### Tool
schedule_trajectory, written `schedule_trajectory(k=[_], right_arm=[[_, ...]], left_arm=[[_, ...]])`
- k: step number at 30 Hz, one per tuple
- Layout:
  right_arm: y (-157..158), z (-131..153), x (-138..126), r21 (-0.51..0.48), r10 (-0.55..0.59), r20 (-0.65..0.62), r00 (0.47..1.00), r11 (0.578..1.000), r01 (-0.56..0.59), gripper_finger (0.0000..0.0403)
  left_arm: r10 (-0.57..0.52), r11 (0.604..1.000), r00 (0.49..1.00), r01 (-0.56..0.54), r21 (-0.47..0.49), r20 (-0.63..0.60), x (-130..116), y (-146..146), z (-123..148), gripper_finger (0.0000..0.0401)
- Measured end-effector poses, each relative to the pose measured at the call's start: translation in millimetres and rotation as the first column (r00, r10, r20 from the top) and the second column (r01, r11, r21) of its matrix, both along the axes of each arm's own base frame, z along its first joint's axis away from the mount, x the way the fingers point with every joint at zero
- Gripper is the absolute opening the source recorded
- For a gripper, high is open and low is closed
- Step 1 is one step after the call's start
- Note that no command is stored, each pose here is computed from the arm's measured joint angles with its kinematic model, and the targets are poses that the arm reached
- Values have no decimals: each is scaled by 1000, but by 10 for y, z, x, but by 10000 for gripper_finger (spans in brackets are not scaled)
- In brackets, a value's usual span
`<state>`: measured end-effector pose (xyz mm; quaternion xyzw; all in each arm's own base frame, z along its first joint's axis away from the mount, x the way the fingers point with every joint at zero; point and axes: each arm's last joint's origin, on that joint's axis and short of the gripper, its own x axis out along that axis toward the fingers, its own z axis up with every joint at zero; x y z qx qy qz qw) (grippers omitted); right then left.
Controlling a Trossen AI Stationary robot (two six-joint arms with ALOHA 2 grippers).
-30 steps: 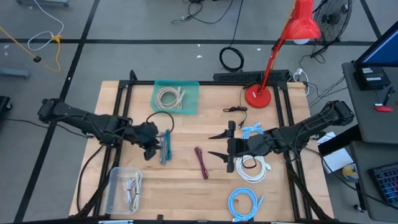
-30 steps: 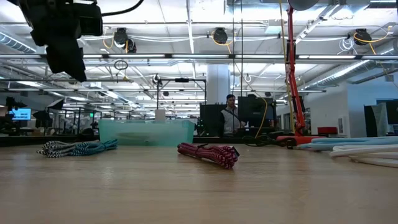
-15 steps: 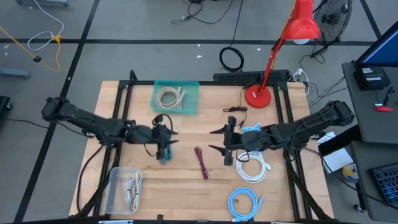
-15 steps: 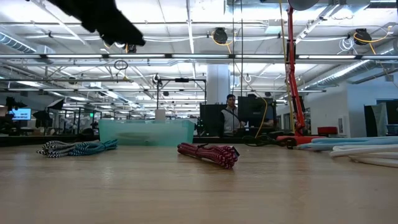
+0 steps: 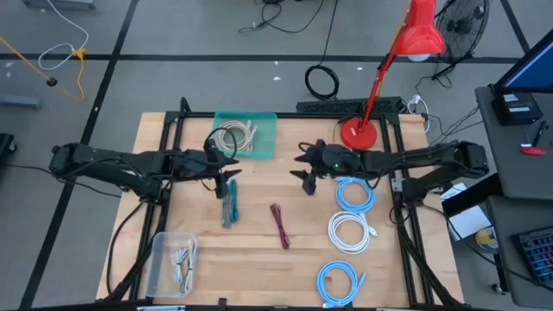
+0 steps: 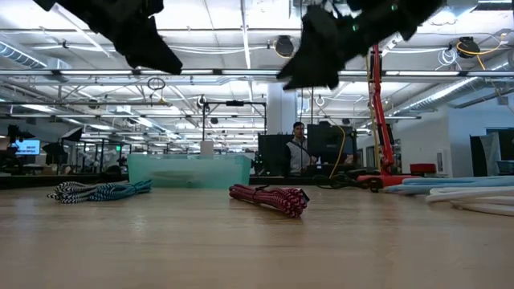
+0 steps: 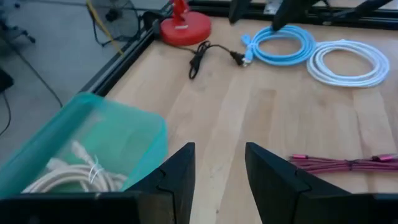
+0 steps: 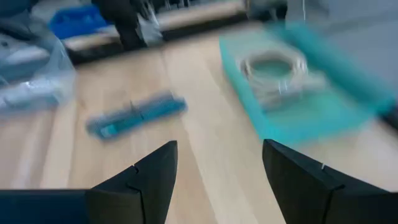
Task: Pick & Place USB Port
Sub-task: Put the top blue HDMI cable into the green bin
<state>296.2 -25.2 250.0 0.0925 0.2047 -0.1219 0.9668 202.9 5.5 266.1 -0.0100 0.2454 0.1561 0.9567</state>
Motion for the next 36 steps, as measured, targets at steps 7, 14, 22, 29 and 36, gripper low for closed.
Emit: schedule_trajectory(k=[7, 14, 22, 29, 36], right_arm=[[-43, -50, -24, 32, 14, 7, 1000, 999, -14, 226], [127, -13, 4, 18, 118, 47, 992, 993, -119, 226], [286, 50, 30, -17, 181, 110, 977, 984, -180, 226], [289, 59, 33, -22, 181, 119, 976, 983, -180, 226], [289, 58, 33, -22, 181, 118, 976, 983, -180, 226]], left_arm=[[-3, 1000, 1000, 3, -7, -13, -14, -15, -10, 145], [-27, 1000, 1000, 27, -4, -10, -9, -59, -8, 145], [-30, 1000, 1000, 30, -3, -4, -6, -64, -3, 145], [-31, 1000, 1000, 31, -2, -5, -6, -64, -3, 145], [-31, 1000, 1000, 31, -2, -5, -6, -64, -3, 145]])
